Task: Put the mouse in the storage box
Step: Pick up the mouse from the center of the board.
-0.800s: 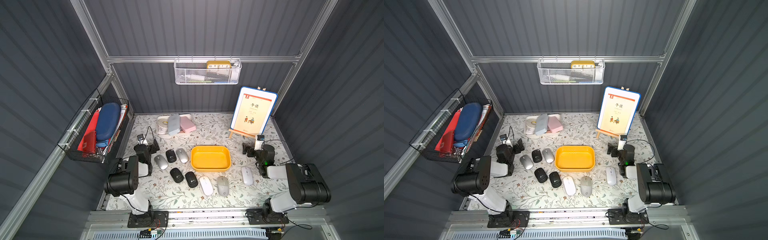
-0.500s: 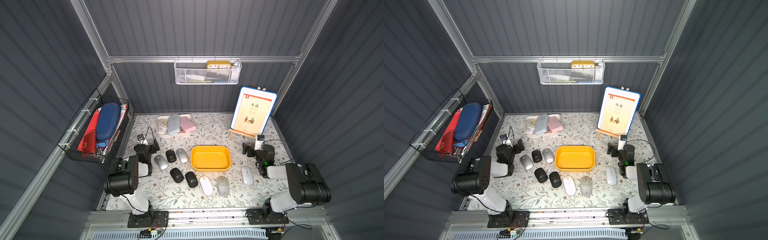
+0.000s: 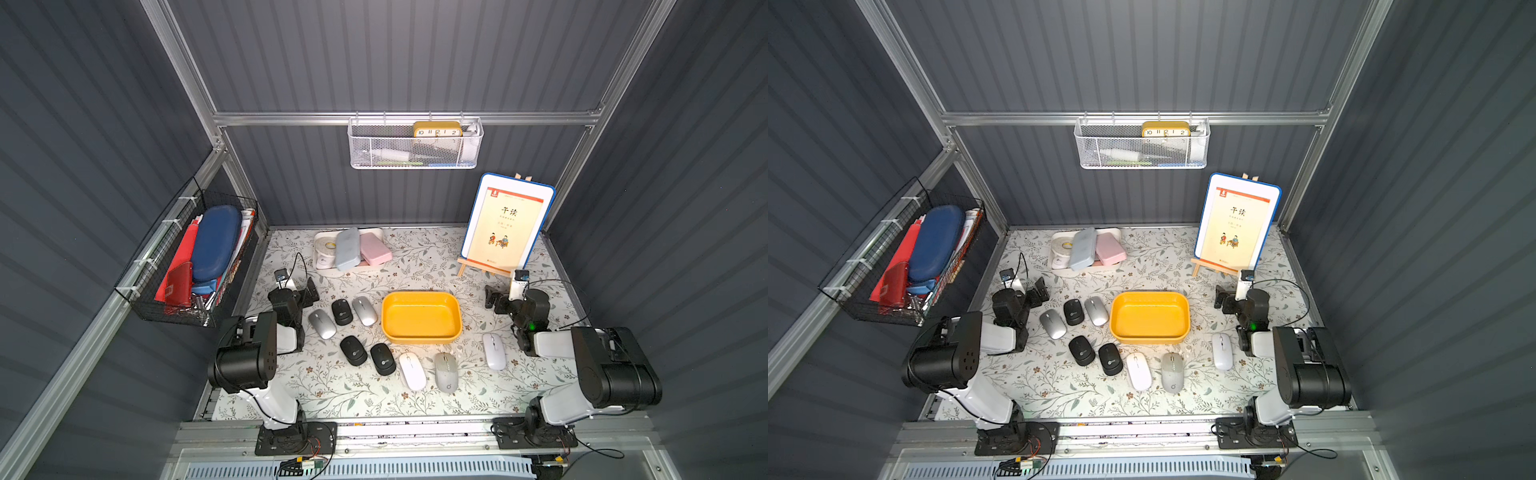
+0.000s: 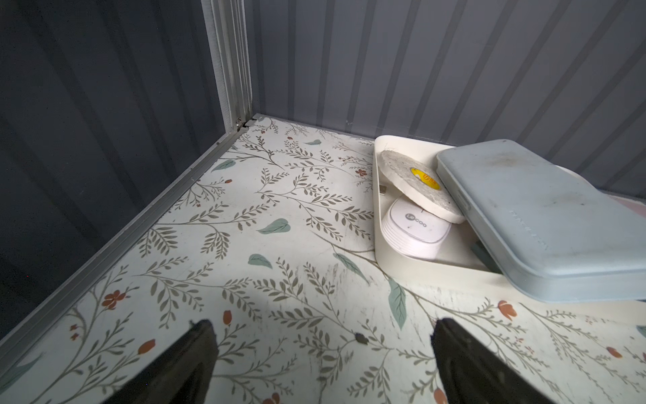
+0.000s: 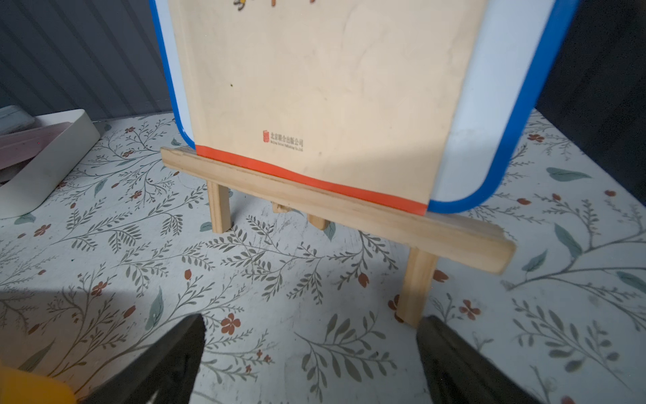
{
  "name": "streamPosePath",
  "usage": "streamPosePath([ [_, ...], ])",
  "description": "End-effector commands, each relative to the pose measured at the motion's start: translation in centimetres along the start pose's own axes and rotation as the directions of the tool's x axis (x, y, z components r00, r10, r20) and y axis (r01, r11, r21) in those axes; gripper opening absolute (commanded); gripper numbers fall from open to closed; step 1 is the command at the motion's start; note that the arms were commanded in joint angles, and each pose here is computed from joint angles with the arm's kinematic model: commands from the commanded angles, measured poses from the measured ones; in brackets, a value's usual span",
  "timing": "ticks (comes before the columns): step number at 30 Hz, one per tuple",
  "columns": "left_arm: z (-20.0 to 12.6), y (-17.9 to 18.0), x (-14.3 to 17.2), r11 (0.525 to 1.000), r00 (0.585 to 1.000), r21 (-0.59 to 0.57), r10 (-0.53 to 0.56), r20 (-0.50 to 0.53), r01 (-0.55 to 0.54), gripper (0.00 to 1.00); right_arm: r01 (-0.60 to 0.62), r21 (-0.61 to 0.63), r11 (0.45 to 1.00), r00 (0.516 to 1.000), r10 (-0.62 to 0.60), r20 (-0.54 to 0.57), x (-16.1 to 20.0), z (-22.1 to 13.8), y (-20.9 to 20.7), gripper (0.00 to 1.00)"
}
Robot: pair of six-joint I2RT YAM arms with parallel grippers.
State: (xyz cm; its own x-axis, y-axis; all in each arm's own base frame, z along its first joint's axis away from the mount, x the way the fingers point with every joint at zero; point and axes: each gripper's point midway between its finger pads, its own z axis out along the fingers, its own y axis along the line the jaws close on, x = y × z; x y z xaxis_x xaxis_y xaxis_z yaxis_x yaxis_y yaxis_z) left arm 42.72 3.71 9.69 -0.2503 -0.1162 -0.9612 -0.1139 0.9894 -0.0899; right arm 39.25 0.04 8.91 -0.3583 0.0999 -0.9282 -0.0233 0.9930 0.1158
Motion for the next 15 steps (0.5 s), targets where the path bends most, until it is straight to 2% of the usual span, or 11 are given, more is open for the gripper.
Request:
streamPosePath([
  [1, 0.2, -0.1, -0.8, 1.000, 1.000, 0.011, 0.013, 0.012, -0.013, 0.99, -0.025, 0.056, 0.998, 0.999, 0.024, 0.023, -0.8, 0.4, -1.0, 0.99],
  [10, 0.2, 0.0, -0.9, 1.000, 1.000, 0.021, 0.008, 0.012, -0.008, 1.00, -0.016, 0.046, 0.999, 1.000, 0.015, 0.026, -0.8, 0.4, -0.9, 0.99],
  [14, 0.0, -2.0, -1.7, 0.990, 0.998, 0.127, 0.061, -0.005, -0.060, 0.99, -0.013, 0.040, 0.999, 0.999, 0.011, 0.047, -1.4, 0.3, -0.6, 0.99],
  [15, 0.1, -1.6, -1.9, 0.994, 0.999, 0.102, 0.051, -0.017, -0.049, 0.99, -0.001, 0.032, 1.000, 0.999, 0.000, 0.034, -1.8, 0.2, -0.3, 0.99],
])
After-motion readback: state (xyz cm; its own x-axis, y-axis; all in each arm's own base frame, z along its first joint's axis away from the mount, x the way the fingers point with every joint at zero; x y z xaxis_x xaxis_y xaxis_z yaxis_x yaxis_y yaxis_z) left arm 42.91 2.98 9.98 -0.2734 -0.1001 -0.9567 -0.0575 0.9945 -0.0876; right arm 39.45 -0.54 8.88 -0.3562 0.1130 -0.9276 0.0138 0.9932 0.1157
